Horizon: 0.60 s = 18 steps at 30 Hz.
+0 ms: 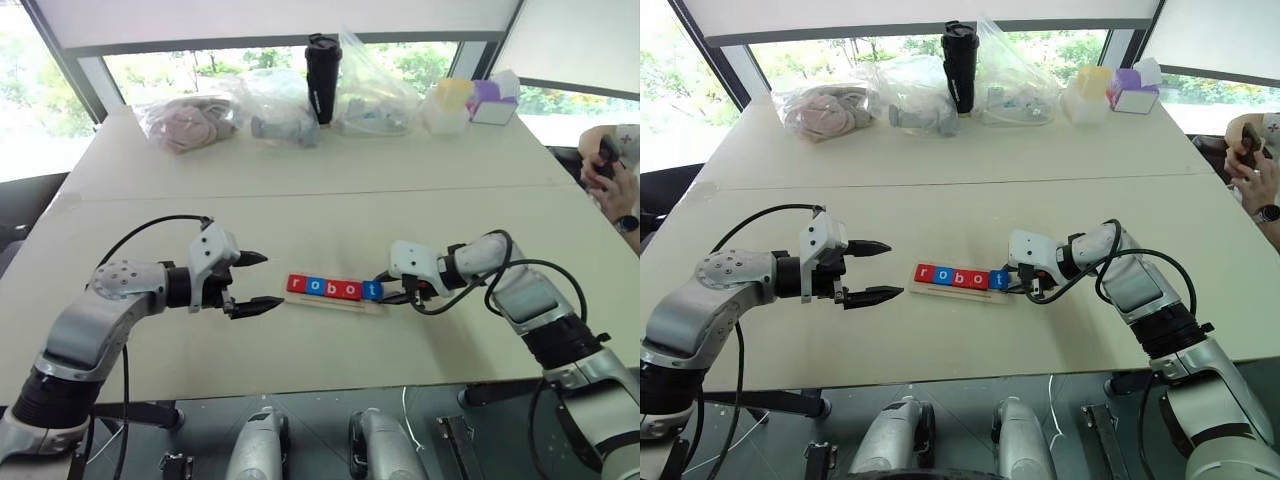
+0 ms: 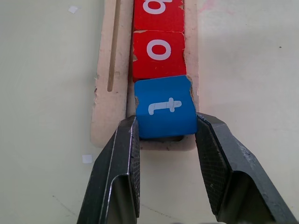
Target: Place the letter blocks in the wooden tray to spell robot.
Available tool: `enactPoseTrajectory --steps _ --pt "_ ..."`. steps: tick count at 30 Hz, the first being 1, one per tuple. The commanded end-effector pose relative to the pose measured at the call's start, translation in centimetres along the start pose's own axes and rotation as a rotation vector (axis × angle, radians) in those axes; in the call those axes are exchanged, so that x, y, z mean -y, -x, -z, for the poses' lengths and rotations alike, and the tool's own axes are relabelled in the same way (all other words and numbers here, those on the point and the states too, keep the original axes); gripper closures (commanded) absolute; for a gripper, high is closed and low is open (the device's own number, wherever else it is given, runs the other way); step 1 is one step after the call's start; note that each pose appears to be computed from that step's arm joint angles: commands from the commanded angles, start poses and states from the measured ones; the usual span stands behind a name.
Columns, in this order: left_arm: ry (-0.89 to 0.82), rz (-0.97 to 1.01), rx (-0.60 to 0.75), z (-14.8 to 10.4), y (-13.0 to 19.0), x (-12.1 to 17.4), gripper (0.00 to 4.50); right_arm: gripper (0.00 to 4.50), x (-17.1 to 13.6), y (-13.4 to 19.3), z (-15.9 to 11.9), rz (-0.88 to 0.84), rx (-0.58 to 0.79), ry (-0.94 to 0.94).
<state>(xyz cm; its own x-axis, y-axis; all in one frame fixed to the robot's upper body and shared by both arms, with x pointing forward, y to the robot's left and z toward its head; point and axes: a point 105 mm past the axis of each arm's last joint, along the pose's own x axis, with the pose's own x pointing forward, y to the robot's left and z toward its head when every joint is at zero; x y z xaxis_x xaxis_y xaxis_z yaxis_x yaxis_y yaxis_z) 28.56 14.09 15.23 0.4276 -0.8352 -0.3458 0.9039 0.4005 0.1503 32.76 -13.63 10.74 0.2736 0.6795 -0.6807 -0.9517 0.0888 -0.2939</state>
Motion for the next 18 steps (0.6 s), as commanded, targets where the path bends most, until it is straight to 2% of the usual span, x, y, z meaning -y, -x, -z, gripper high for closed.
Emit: enactPoseTrajectory --steps 1,13,18 --pt "-0.042 -0.001 0.023 -0.83 0.02 0.22 0.00 3.38 0.24 0.91 -0.55 0.012 -0.007 0.029" --pt "-0.049 0.000 0.021 -0.69 -0.28 0.18 0.00 3.38 -0.10 0.62 -1.17 -0.014 0.015 0.001" --pt "-0.054 -0.006 0.018 -0.60 -0.29 0.09 0.00 0.89 0.38 0.55 -1.39 0.000 0.025 -0.011"
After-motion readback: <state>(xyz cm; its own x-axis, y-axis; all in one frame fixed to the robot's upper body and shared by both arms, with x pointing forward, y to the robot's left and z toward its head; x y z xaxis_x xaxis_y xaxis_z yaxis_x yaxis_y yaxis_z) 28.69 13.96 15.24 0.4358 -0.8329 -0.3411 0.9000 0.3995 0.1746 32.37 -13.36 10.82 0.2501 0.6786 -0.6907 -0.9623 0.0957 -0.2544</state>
